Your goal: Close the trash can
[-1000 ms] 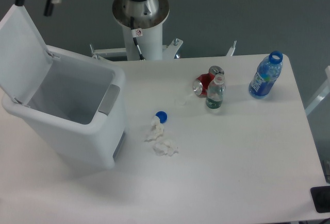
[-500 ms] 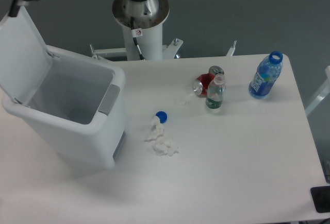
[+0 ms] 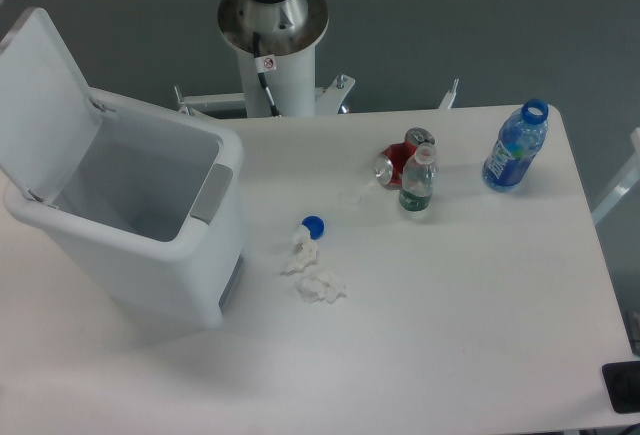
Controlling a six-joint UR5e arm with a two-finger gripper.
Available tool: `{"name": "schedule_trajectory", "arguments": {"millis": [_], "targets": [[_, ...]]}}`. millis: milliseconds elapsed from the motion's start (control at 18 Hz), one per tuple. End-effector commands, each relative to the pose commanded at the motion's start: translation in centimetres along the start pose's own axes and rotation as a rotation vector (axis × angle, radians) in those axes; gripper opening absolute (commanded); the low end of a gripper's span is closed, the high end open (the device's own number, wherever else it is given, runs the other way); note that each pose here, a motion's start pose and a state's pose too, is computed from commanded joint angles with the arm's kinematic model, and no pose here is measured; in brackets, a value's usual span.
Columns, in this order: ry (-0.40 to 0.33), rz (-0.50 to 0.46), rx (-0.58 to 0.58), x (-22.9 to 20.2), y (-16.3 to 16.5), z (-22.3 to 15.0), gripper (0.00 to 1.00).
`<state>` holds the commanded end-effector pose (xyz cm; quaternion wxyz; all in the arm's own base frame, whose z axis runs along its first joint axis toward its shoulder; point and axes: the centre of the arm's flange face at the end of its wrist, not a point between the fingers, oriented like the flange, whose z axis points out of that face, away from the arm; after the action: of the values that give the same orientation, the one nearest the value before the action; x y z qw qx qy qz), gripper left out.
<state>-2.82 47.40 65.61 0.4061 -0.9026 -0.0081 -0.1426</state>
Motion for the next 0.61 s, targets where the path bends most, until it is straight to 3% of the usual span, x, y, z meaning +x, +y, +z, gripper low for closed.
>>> {"name": "schedule_trajectory", "arguments": {"millis": [611], "targets": [[0.073,0.031,-0.069,2.2,0.9,4.1,0.32]]}}
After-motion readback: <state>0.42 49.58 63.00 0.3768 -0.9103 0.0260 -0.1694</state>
